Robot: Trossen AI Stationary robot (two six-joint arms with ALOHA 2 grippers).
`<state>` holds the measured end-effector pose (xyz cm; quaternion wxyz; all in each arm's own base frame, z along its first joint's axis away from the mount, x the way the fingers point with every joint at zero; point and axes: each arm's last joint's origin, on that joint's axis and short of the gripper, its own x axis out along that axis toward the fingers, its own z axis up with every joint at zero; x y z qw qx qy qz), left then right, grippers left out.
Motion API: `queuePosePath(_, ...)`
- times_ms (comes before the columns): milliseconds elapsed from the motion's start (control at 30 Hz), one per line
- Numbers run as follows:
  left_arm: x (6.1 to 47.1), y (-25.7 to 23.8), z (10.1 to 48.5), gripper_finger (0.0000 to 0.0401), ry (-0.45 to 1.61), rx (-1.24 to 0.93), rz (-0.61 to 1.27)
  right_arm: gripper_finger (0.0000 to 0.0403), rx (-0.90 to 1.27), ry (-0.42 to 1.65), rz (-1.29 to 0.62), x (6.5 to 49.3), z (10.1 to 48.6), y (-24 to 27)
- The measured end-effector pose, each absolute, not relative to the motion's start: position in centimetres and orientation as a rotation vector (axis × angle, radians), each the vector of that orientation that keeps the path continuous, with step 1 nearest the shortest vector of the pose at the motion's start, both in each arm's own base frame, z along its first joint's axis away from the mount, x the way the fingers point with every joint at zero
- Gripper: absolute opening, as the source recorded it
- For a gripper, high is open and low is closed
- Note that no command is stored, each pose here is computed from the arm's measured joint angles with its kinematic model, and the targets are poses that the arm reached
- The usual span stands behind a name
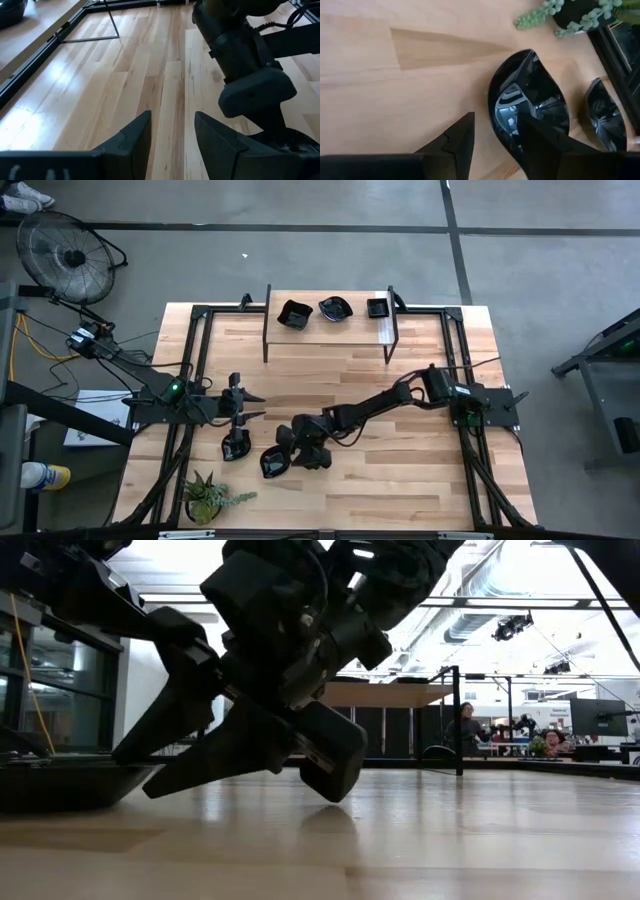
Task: Pick & Place Mini shaped plates
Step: Stack the black leaf shaped plate on top of the black leaf shaped plate on the shelf
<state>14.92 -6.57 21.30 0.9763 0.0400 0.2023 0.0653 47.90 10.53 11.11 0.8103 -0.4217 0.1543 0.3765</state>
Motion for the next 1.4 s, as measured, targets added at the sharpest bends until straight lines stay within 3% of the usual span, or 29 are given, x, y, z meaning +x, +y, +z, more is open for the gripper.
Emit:
queuePosePath(833, 14.8, -6.5, 21.1, 0.0147, 0.433, 0.096, 0.131, 0.0007, -0.878, 0.353, 0.797, 47.9, 11.0, 9.9)
queuePosePath(1400, 14.8, -6.5, 21.1, 0.0147, 0.43, 0.101, 0.138, 0.0001, -0.893, 0.433, 0.697, 47.5, 13.0, 9.5)
